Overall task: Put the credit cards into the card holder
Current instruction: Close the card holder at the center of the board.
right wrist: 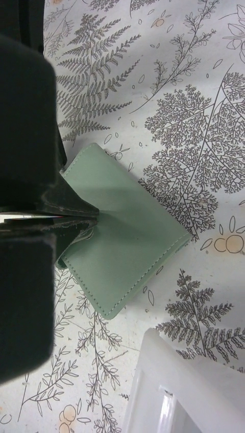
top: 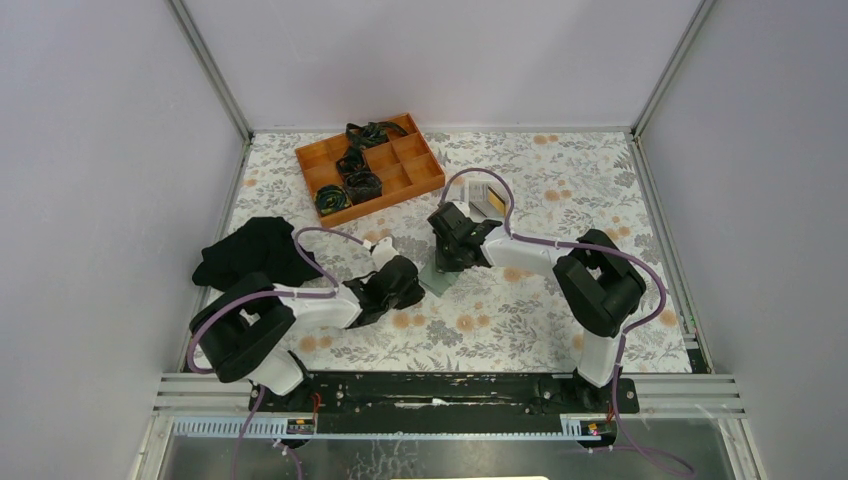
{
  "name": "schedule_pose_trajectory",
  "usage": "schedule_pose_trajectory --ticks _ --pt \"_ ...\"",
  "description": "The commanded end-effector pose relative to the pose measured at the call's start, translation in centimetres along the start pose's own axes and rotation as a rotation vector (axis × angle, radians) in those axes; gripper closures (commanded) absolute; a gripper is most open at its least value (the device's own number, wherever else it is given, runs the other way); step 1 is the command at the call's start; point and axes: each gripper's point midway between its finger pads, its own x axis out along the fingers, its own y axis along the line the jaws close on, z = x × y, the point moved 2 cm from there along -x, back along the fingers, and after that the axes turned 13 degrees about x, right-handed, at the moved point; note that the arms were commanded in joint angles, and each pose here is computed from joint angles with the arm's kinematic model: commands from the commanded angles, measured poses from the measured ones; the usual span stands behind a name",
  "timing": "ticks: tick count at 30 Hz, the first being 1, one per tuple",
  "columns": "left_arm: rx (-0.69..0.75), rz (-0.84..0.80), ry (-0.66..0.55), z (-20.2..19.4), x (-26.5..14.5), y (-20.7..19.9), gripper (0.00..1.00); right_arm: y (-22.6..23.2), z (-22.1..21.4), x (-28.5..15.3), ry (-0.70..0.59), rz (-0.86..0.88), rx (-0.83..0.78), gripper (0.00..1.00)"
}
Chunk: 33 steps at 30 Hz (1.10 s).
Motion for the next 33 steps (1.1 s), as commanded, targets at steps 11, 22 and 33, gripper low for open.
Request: schedule_pose_trajectory --ticks 11,22,33 --pt "0.016 -0.053 -0.08 2.3 -1.4 -1.1 0.87 -1.5 0.2 0.5 0.013 -0.043 -0.003 1.0" --pt "0.079 -0.121 -0.135 5.1 -1.1 -4.3 0.78 -1.3 0.2 0.7 0.018 -0.033 0.003 1.0" --pt "0.133 -0.02 -0.036 2.0 2.1 -1.8 0.82 -0.9 0.6 0.5 0.017 -0.032 0.001 1.0"
